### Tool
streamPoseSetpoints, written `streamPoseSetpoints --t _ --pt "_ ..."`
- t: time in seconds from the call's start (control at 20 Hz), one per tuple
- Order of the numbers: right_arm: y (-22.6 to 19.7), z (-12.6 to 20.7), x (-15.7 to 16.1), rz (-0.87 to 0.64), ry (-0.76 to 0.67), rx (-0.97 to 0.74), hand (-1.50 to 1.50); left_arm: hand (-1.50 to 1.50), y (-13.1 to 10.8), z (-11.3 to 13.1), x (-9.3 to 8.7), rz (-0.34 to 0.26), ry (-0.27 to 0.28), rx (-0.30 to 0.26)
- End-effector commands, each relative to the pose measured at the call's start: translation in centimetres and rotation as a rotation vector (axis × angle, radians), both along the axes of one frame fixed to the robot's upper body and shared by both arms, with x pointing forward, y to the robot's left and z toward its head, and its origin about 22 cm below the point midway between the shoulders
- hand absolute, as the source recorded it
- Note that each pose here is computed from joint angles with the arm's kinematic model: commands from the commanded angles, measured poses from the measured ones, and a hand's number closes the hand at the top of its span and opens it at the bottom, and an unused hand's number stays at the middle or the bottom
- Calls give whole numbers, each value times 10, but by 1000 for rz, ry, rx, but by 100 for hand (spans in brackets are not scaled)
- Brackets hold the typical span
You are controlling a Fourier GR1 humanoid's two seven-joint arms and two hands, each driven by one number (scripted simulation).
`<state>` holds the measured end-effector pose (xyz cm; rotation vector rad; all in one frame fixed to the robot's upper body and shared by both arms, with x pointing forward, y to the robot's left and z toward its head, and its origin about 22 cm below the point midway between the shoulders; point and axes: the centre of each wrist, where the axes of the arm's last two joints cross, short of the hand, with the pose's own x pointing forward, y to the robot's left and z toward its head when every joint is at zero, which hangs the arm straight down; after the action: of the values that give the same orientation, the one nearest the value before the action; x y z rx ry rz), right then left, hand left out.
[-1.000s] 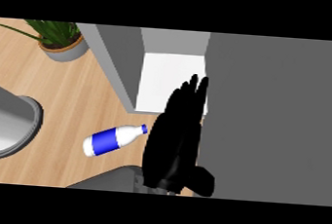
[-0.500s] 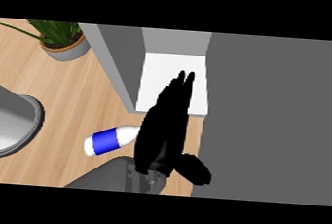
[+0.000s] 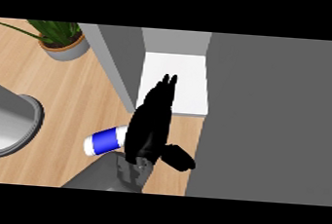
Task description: Pick up the bottled water, place it into the cabinet and close the cabinet
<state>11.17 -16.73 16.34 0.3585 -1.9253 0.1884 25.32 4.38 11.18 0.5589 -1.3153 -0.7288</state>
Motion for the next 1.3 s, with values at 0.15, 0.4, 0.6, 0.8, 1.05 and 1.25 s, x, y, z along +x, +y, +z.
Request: streamPoseSetpoints --t 0.15,0.4,0.6,0.8,1.05,1.25 --pt "1 15 -12 -59 -81 -52 -150 -150 26 -28 10 50 2 50" --pt "-8 19 -25 -40 -74 -51 -150 -150 63 -55 14 75 24 63" --pt "-6 25 -17 -74 -77 -34 -150 -150 59 -51 2 62 59 57" --pt "-8 16 -25 -34 -59 -42 -150 -150 96 -85 17 75 84 101" --pt "2 7 -9 -60 -85 -46 -150 -150 104 -85 21 57 96 75" --pt "-7 30 -28 -36 -74 -43 -150 -150 113 -122 12 62 118 85"
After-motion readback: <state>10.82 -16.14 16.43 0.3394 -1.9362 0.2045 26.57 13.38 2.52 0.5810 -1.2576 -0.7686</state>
